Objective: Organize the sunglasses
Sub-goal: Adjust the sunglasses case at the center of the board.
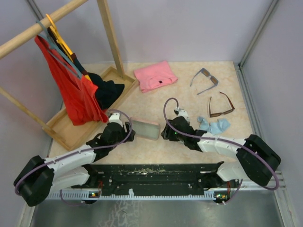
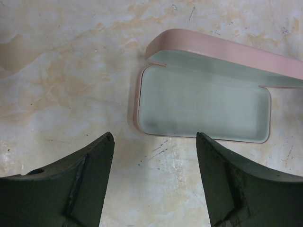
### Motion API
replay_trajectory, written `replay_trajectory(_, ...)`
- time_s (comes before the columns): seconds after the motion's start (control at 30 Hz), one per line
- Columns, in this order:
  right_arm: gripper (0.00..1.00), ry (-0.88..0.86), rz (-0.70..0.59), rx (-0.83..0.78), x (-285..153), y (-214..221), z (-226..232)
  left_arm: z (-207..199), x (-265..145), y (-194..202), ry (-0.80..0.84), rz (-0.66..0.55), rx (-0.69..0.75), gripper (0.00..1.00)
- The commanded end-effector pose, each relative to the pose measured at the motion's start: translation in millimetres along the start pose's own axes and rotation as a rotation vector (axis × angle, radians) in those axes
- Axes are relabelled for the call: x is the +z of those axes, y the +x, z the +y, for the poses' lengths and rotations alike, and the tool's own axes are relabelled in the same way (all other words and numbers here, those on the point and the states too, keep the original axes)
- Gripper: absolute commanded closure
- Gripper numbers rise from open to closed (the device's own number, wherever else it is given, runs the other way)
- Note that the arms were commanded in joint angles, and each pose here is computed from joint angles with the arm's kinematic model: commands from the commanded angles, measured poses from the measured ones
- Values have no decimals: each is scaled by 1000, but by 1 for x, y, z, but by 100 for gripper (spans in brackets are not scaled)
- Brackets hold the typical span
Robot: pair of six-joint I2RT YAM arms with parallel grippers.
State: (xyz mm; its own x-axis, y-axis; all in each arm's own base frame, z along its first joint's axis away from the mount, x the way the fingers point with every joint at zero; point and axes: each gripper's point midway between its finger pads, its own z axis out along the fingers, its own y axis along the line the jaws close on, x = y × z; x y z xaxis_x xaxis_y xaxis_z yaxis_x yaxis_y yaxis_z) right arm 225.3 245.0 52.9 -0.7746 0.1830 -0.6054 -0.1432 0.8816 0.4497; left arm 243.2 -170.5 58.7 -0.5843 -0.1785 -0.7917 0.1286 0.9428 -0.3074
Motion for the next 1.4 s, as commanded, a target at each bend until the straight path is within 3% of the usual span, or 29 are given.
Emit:
replay_trajectory(0.0,56,-113,-101,134,10,-24,34,-9,8,-7,57,-28,21,25)
replay_trajectory(0.27,56,-60,-76,170,24,-20,29,4,19,3,10,17,38,24)
replay_trajectory(0.57,56,-87,-69,227,30,-17,34,-6,34,-2,68,45,80,24)
replay_trajectory(1.0,59,-90,-82,296,52,-30,33,-25,47,3,161,114,120,38)
replay_trajectory(1.37,59,-107,-89,284,62,-52,25,-46,56,1,246,145,133,41)
